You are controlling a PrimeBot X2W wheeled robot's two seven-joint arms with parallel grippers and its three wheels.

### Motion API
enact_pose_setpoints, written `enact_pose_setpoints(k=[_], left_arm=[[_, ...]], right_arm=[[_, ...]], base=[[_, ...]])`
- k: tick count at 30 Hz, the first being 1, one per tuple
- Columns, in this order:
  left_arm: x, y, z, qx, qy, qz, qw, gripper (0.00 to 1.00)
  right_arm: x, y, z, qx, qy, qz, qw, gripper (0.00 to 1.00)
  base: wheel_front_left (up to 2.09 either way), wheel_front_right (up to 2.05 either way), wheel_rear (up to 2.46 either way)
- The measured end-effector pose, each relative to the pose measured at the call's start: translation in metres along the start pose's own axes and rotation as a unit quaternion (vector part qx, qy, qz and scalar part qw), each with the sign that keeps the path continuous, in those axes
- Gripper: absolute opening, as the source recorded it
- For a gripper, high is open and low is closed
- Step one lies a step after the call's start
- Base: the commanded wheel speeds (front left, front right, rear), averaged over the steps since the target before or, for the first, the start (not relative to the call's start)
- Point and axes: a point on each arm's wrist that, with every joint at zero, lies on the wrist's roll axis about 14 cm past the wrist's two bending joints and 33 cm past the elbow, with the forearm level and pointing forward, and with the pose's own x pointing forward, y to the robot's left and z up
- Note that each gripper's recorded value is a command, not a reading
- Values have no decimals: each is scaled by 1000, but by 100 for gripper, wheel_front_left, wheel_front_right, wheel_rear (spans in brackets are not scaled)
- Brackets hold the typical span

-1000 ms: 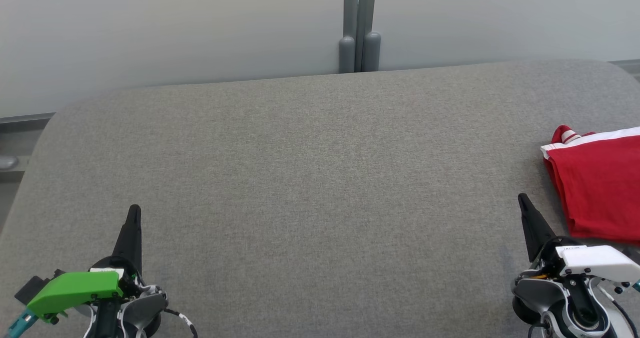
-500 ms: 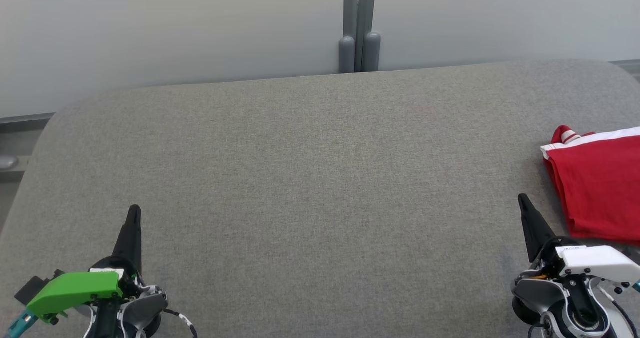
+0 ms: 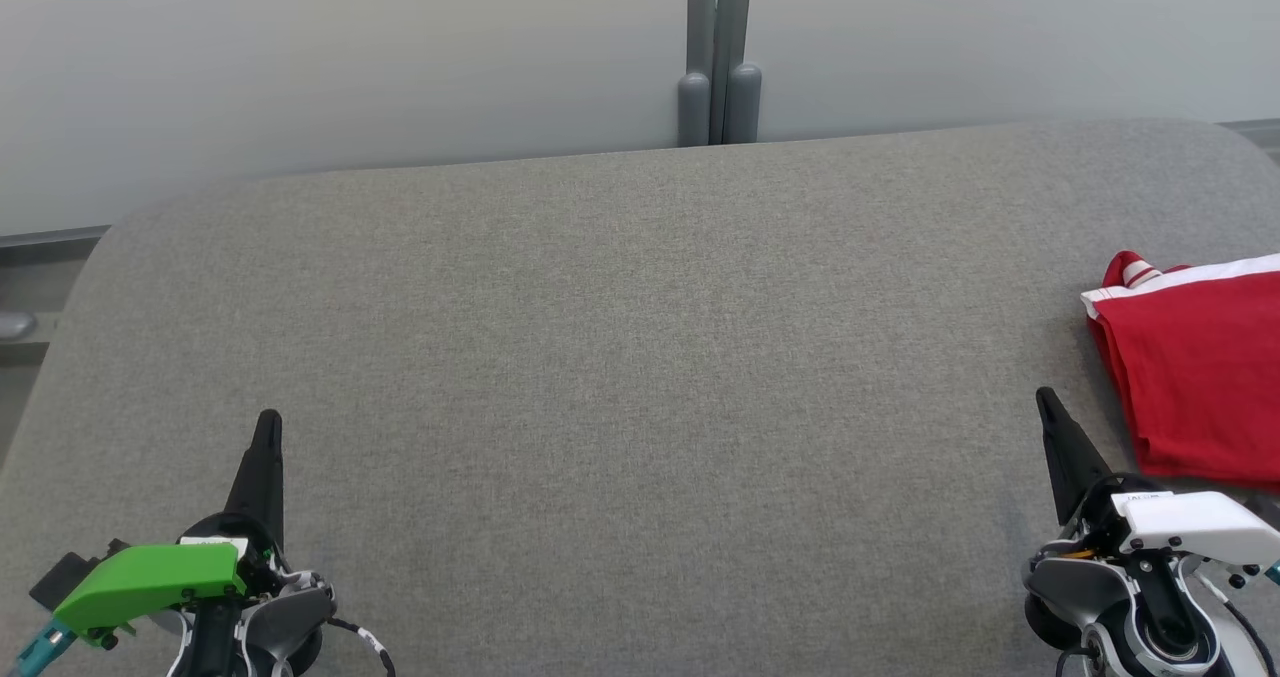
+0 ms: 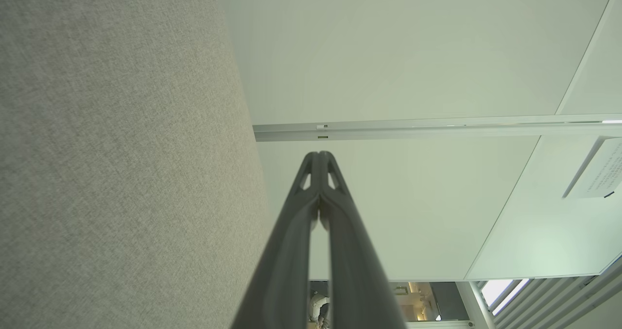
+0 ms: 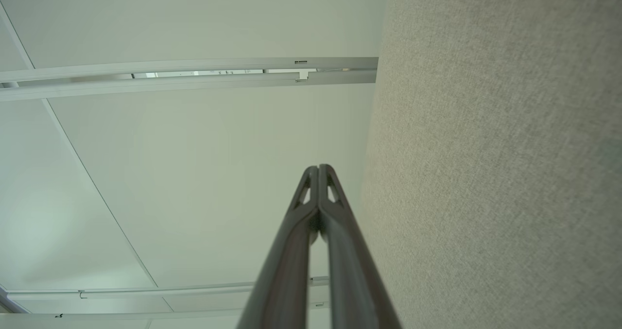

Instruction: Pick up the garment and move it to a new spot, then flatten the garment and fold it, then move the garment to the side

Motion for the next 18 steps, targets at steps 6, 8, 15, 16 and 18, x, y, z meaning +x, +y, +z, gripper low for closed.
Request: enact_pose_setpoints(k=[6, 8, 15, 16, 18], left_arm=[[0, 0, 0, 0, 0, 0, 1000, 0], [0, 0, 0, 0, 0, 0, 1000, 0], [0, 0, 0, 0, 0, 0, 1000, 0], [0, 0, 0, 0, 0, 0, 1000, 0], [0, 0, 0, 0, 0, 0, 1000, 0]], right_arm=[[0, 0, 0, 0, 0, 0, 1000, 0], [0, 0, 0, 0, 0, 0, 1000, 0], [0, 0, 0, 0, 0, 0, 1000, 0], [0, 0, 0, 0, 0, 0, 1000, 0], [0, 0, 0, 0, 0, 0, 1000, 0]], base=[[0, 0, 0], [0, 0, 0], [0, 0, 0], [0, 0, 0], [0, 0, 0]])
